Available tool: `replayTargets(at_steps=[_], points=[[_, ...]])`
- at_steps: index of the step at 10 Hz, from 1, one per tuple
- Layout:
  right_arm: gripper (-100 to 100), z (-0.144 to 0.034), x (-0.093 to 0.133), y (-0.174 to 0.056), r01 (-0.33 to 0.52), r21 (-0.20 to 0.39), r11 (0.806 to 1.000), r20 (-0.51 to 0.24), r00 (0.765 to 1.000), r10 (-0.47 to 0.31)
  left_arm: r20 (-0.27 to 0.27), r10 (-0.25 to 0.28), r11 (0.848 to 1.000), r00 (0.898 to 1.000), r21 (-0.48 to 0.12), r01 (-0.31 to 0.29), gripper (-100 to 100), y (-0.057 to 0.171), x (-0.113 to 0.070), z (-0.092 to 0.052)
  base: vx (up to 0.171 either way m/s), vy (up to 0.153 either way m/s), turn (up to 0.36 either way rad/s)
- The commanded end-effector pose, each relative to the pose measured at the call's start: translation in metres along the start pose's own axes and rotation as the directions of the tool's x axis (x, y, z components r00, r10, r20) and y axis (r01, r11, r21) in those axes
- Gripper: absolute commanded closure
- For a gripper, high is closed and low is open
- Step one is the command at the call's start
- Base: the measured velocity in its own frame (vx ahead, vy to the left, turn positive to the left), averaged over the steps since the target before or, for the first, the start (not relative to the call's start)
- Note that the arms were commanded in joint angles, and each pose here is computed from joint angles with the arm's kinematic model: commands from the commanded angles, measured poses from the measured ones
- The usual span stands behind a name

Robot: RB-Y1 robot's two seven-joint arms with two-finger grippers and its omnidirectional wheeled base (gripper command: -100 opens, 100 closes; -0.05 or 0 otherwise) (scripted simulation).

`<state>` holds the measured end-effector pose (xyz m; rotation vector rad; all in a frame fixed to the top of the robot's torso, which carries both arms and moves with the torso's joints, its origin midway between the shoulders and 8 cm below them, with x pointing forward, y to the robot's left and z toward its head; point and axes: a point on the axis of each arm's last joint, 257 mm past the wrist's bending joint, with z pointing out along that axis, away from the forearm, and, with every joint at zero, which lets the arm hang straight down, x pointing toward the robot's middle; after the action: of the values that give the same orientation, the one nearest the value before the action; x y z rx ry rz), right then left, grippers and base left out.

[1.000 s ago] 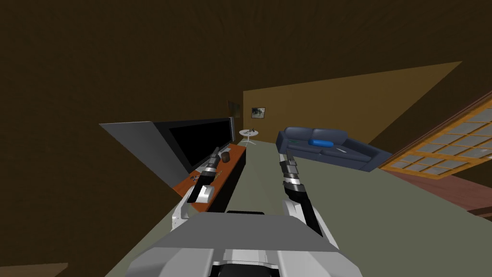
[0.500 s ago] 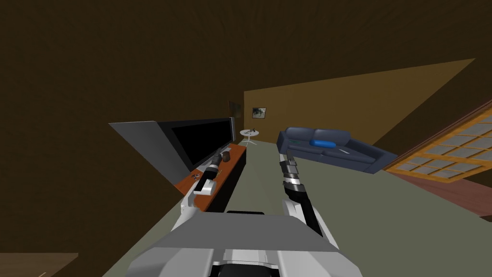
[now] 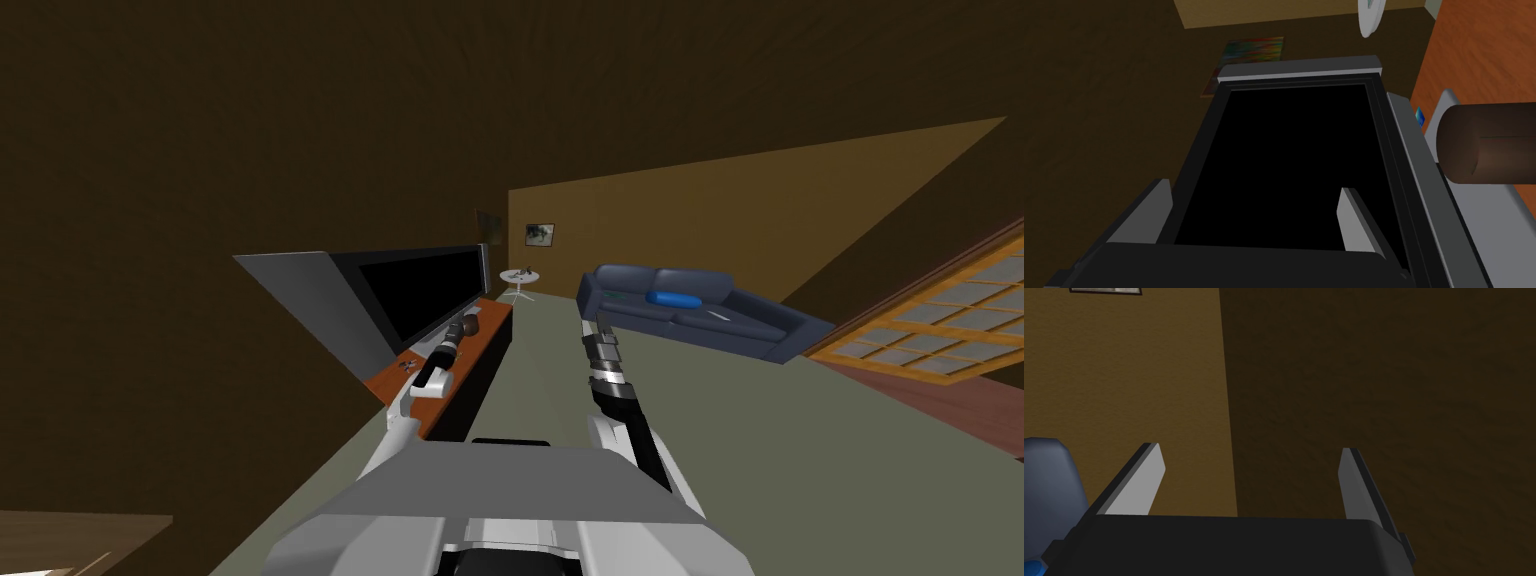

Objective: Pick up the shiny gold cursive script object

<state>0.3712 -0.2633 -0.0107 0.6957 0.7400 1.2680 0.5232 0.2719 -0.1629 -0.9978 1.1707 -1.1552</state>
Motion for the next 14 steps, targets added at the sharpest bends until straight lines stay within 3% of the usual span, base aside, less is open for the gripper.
replayTargets(at_steps=[1, 4, 8, 9, 10, 11, 12, 13, 14], points=[[0, 0.000, 0.000, 0.000, 0.000, 0.000, 1.000, 0.000, 1.000, 0.000, -0.001, -0.015, 0.998, 1.000, -0.063, 0.015, -100, 0.020, -0.002, 0.009, -0.004, -0.027, 0.023], [0, 0.000, 0.000, 0.000, 0.000, 0.000, 1.000, 0.000, 1.000, 0.000, 0.001, -0.029, 0.989, 1.000, -0.142, 0.028, -100, 0.050, -0.003, 0.014, 0.000, -0.024, 0.010], [0, 0.000, 0.000, 0.000, 0.000, 0.000, 1.000, 0.000, 1.000, 0.000, 0.008, -0.058, 0.962, 0.998, -0.268, 0.058, -100, 0.094, -0.006, 0.021, 0.006, -0.026, 0.008], [0, 0.000, 0.000, 0.000, 0.000, 0.000, 1.000, 0.000, 1.000, 0.000, 0.014, -0.072, 0.946, 0.997, -0.316, 0.073, -100, 0.111, -0.007, 0.025, 0.013, -0.020, 0.005], [0, 0.000, 0.000, 0.000, 0.000, 0.000, 1.000, 0.000, 1.000, 0.000, 0.014, -0.072, 0.941, 0.997, -0.331, 0.073, -100, 0.116, -0.007, 0.023, 0.013, -0.018, 0.000], [0, 0.000, 0.000, 0.000, 0.000, 0.000, 1.000, 0.000, 1.000, 0.000, 0.023, -0.087, 0.920, 0.996, -0.383, 0.089, -100, 0.135, -0.009, 0.023, 0.016, -0.020, 0.001], [0, 0.000, 0.000, 0.000, 0.000, 0.000, 1.000, 0.000, 1.000, 0.000, 0.022, -0.087, 0.915, 0.996, -0.393, 0.088, -100, 0.138, -0.008, 0.022, 0.016, -0.019, -0.001], [0, 0.000, 0.000, 0.000, 0.000, 0.000, 1.000, 0.000, 1.000, 0.000, 0.030, -0.101, 0.892, 0.994, -0.440, 0.104, -100, 0.153, -0.010, 0.023, 0.027, -0.018, -0.001], [0, 0.000, 0.000, 0.000, 0.000, 0.000, 1.000, 0.000, 1.000, 0.000, 0.031, -0.101, 0.886, 0.994, -0.453, 0.104, -100, 0.159, -0.010, 0.020, 0.022, -0.018, -0.005]])
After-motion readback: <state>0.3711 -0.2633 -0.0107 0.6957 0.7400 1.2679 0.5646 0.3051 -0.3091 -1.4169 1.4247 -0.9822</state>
